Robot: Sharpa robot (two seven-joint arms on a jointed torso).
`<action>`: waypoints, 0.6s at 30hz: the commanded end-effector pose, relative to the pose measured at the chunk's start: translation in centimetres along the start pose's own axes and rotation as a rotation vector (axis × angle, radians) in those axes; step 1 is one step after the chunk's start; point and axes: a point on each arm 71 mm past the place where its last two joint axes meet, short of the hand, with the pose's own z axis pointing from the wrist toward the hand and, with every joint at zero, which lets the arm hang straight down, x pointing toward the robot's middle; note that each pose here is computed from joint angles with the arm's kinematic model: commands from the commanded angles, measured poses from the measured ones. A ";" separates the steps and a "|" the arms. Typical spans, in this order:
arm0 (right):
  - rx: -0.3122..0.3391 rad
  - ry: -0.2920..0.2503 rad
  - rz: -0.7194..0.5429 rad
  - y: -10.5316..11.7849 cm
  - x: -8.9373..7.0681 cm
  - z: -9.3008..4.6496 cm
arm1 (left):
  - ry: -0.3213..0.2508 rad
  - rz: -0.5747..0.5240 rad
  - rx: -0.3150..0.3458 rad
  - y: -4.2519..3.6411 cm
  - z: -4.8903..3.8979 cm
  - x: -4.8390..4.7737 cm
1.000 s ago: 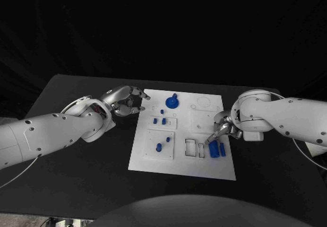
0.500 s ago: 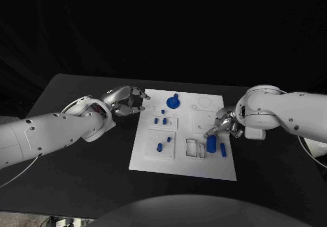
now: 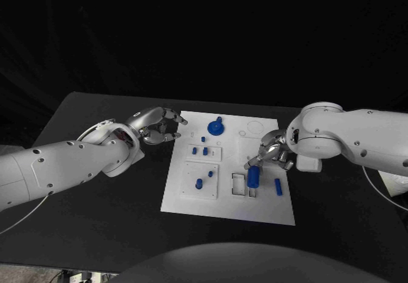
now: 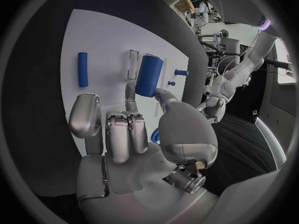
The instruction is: Assemble the parts on the task board
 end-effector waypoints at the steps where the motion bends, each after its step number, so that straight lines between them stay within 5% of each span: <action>1: -0.025 0.033 0.006 0.6 0.3 0.1 | 0.013 -0.007 -0.001 -0.12 0.13 0.15; 18: -0.038 0.058 -0.013 2.2 1.3 1.5 | 0.022 -0.008 0.001 -0.30 0.39 0.33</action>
